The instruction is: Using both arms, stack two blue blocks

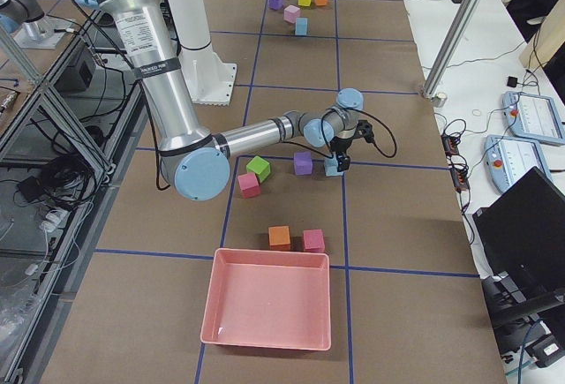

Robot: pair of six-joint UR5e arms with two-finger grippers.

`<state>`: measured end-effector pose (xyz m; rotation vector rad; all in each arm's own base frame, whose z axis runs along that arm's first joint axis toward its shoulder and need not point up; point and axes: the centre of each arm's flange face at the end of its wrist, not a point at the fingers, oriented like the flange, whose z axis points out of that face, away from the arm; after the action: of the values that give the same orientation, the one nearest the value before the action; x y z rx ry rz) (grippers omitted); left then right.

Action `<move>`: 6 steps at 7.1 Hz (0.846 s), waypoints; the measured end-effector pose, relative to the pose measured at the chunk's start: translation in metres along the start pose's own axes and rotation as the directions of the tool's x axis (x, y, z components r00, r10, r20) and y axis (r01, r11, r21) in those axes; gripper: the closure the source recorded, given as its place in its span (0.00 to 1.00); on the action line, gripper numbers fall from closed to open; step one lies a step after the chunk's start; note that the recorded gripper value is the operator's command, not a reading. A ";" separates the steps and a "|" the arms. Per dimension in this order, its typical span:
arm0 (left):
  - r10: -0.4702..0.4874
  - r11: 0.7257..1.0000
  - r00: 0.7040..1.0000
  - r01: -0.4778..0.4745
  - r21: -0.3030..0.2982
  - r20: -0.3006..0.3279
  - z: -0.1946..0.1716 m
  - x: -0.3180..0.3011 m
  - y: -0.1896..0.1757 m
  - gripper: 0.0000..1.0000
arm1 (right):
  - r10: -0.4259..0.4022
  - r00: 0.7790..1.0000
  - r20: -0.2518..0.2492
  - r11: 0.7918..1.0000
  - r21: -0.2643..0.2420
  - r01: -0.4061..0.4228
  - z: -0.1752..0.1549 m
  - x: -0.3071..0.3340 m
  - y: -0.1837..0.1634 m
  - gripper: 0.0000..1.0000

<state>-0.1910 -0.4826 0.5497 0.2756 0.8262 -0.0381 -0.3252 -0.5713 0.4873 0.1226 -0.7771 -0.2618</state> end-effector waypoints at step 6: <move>-0.001 1.000 1.000 0.001 -0.001 0.000 0.000 0.000 0.000 0.02 | -0.015 1.000 -0.016 1.000 -0.008 0.015 0.011 -0.006 0.000 0.43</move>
<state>-0.1910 -0.4827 0.5504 0.2745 0.8265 -0.0384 -0.3371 -0.5697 0.4906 0.1231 -0.7598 -0.2776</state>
